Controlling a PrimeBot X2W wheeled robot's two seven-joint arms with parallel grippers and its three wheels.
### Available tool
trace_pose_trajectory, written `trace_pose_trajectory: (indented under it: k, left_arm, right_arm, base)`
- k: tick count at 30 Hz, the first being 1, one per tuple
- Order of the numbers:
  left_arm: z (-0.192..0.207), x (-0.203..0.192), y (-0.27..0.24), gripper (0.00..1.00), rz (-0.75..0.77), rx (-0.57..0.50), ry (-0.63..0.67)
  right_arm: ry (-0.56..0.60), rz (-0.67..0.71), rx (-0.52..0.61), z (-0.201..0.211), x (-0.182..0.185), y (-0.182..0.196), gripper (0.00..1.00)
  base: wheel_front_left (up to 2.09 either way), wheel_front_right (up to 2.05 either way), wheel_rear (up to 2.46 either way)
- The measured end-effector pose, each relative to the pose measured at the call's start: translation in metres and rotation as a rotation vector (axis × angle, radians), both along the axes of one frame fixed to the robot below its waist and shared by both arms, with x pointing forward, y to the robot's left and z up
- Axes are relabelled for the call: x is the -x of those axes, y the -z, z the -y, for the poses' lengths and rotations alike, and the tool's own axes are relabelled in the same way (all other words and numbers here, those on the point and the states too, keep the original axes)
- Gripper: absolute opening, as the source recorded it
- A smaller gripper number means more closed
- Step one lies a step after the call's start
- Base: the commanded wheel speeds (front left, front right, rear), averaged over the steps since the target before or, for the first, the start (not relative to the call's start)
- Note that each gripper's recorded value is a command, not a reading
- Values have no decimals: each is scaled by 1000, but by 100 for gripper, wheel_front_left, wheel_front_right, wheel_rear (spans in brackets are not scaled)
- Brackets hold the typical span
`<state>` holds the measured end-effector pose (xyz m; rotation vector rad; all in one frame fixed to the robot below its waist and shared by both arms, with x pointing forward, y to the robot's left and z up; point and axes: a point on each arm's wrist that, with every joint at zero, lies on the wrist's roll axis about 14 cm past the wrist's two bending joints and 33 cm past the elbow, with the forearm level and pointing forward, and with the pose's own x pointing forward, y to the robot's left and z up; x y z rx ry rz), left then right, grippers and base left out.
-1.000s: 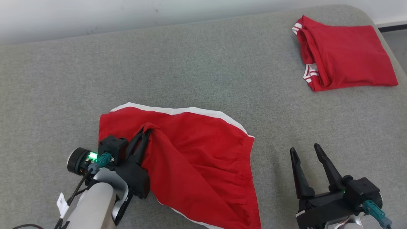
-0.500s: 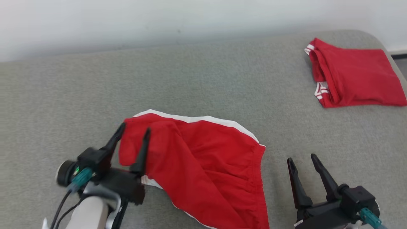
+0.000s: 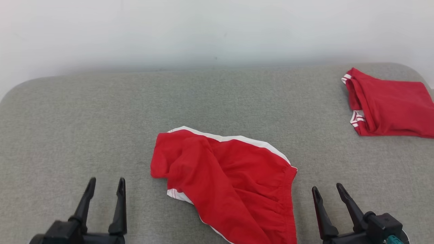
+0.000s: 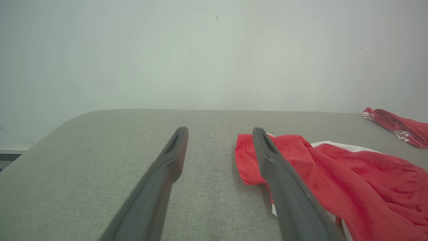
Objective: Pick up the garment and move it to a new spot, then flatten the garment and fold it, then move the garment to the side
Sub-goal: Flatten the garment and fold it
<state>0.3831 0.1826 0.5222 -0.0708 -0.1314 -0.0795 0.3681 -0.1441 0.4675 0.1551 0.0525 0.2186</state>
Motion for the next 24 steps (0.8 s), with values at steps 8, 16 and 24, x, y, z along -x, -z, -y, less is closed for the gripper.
trace_pose_trajectory:
  k: [8, 16, 24]
  left_arm:
    - [-5, 18, 0, 100, 2, 10, -34]
    - [-11, 20, -1, 100, 4, 15, -55]
    - [-21, 19, 10, 100, -29, 28, -92]
  right_arm:
    - [-61, -45, 22, -13, -1, 14, 100]
    - [-139, -110, 83, -27, -26, 32, 100]
    - [-208, -230, 86, -51, -42, 63, 11]
  base:
    - [0, 0, 0]
    - [0, 0, 0]
    - [0, 0, 0]
